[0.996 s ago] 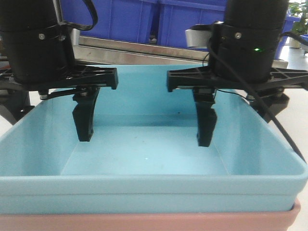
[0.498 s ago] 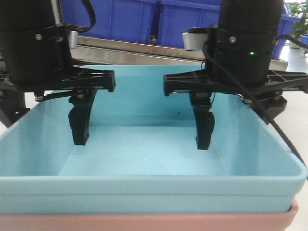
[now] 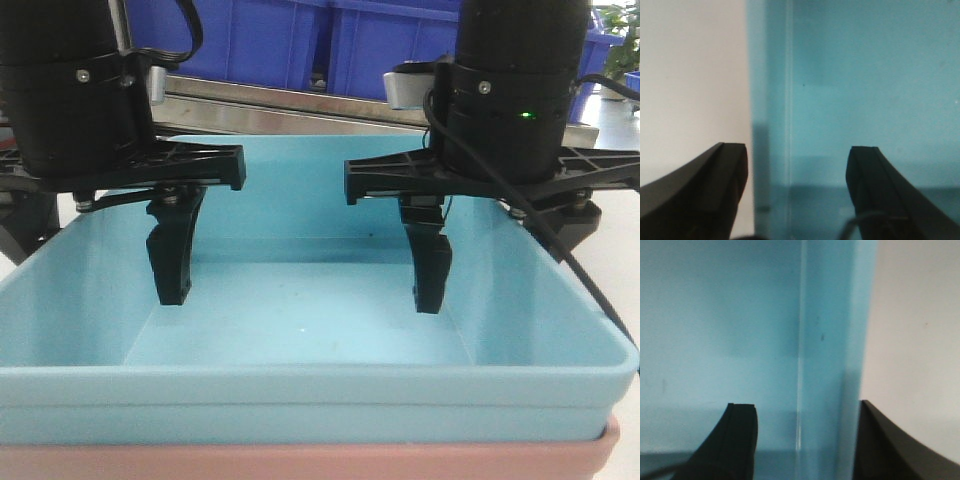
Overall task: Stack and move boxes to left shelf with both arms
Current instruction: 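Lower both grippers onto opposite walls of the stacked boxes, then close both grippers on the box walls and lift the stack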
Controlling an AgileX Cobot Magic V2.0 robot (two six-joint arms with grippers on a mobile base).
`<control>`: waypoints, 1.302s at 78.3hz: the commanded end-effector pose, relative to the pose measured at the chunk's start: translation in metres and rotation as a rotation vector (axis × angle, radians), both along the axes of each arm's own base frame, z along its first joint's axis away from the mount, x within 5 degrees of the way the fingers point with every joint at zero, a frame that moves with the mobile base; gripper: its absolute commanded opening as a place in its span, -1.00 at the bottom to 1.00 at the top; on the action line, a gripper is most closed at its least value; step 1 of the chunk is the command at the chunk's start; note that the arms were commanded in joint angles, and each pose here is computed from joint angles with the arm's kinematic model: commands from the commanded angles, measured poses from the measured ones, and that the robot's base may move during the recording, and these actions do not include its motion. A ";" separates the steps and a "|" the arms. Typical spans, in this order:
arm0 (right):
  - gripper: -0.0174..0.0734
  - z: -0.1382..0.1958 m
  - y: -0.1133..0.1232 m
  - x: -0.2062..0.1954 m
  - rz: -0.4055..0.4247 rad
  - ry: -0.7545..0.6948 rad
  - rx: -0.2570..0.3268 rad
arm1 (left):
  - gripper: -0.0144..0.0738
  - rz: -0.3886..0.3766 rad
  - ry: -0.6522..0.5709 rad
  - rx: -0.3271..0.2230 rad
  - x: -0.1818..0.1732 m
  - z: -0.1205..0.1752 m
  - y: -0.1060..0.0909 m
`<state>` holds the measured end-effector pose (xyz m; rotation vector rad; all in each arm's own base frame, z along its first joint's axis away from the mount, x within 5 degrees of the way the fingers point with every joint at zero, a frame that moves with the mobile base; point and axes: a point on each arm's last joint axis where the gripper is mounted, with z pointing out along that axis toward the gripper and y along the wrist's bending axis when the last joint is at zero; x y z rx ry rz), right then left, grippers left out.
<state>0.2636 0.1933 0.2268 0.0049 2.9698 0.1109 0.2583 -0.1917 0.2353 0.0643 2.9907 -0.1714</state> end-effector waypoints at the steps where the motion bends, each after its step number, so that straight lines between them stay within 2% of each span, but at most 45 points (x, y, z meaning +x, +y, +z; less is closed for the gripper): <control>1: 0.32 0.020 -0.001 0.001 0.004 -0.065 0.026 | 0.00 -0.007 -0.051 -0.043 -0.001 0.019 -0.002; 11: 0.32 0.020 -0.001 0.001 0.004 -0.067 0.028 | -0.10 -0.007 -0.051 -0.043 -0.001 0.019 -0.002; 17: 0.24 0.020 -0.001 0.001 0.004 -0.067 0.028 | -0.17 -0.007 -0.052 -0.044 -0.001 0.019 -0.002; 22: 0.07 0.020 -0.001 0.001 0.004 -0.067 0.028 | -0.27 -0.007 -0.056 -0.047 -0.001 0.020 -0.002; 28: -0.29 0.020 -0.001 0.001 0.004 -0.067 0.028 | -0.48 -0.005 -0.058 -0.051 0.000 0.020 -0.003; 34: -0.54 0.020 -0.001 0.001 0.004 -0.067 0.028 | -0.71 -0.003 -0.059 -0.057 0.000 0.020 -0.003; 39: -0.48 0.020 -0.001 0.001 0.004 -0.066 0.028 | -0.67 -0.001 -0.059 -0.061 0.000 0.020 -0.004; 76: -0.49 0.020 -0.001 0.001 0.004 -0.064 0.026 | -0.68 0.000 -0.059 -0.065 0.000 0.020 -0.004; 89: -0.49 0.020 -0.001 0.001 0.005 -0.073 0.033 | -0.68 0.008 -0.080 -0.103 0.002 0.021 -0.007; 102: -0.49 0.030 -0.002 0.000 -0.027 -0.029 0.003 | -0.68 0.045 -0.019 -0.133 -0.002 0.028 -0.010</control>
